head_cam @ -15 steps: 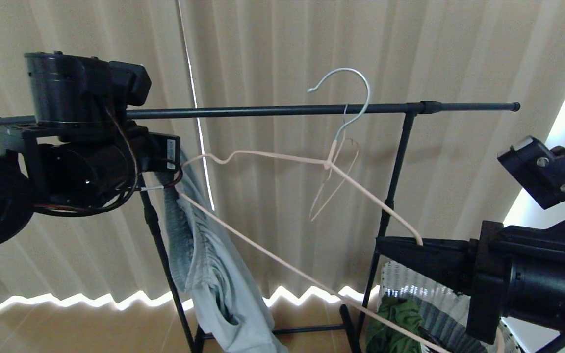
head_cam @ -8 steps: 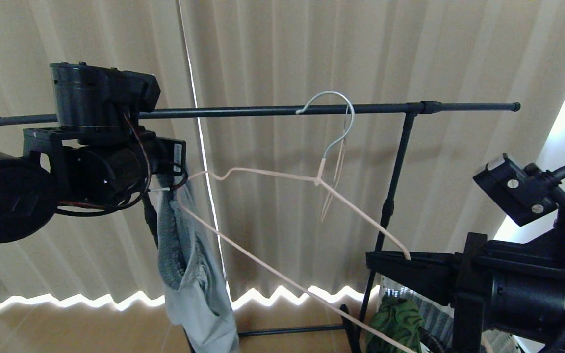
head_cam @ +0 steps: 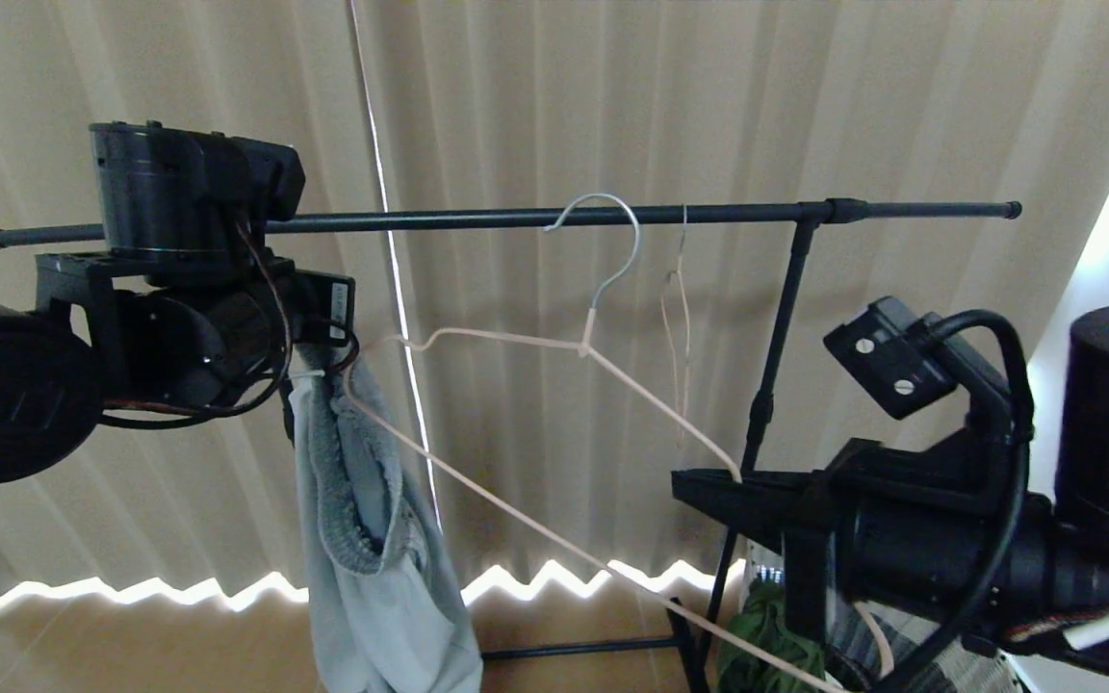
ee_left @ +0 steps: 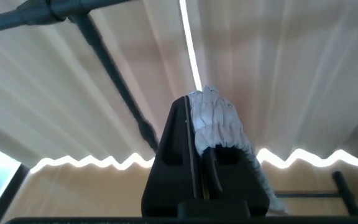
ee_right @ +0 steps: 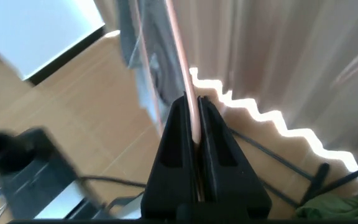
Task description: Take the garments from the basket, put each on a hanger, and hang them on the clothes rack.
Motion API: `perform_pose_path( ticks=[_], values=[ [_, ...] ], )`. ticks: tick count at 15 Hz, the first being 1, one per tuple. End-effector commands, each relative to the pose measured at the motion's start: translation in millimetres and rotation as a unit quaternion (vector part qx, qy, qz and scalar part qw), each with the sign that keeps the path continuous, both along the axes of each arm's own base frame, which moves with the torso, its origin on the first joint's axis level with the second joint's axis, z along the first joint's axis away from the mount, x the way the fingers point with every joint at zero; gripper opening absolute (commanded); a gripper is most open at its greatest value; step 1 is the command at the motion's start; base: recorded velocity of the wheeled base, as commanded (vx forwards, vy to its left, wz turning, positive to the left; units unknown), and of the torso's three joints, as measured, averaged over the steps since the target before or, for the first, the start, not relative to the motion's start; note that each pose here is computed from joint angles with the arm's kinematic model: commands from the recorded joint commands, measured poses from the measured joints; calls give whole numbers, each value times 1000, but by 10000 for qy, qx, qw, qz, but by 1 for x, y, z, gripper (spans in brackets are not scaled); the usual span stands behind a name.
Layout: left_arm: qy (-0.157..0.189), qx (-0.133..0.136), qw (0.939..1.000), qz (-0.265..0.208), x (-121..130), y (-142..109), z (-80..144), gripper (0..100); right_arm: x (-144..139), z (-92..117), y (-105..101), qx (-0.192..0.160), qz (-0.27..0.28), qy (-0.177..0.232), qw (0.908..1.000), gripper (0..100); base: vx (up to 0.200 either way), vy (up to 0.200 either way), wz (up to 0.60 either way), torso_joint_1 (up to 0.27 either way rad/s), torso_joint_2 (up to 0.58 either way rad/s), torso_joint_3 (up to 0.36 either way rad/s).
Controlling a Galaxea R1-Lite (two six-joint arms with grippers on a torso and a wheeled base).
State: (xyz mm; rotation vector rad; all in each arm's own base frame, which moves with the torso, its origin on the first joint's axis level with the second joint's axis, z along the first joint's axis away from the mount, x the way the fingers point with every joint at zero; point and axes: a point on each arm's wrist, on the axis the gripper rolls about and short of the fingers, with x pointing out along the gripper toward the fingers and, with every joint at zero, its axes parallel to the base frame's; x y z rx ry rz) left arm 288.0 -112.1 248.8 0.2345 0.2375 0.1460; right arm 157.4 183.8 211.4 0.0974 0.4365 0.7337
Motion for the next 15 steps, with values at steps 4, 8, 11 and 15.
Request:
perform_pose_path(
  ticks=[4, 8, 11, 15],
  values=[
    [94, 139, 9998, 75, -6, -6, -7, 0, 33, -9, 37, -175, -392, 57, 9991, 0, 0, 0, 0, 0, 0, 0],
    [61, 170, 9997, 171, -8, -11, -7, 0, 36, -14, 57, -167, -343, 139, 9992, 0, 0, 0, 0, 0, 0, 0],
    [60, 157, 9997, 152, -9, -13, -7, 0, 21, -15, 78, -20, -191, 264, 9995, 0, 0, 0, 0, 0, 0, 0],
    [40, 147, 9998, 114, -11, -15, -5, 0, 30, -28, 93, -147, -563, 273, 9979, 0, 0, 0, 0, 0, 0, 0]
  ],
)
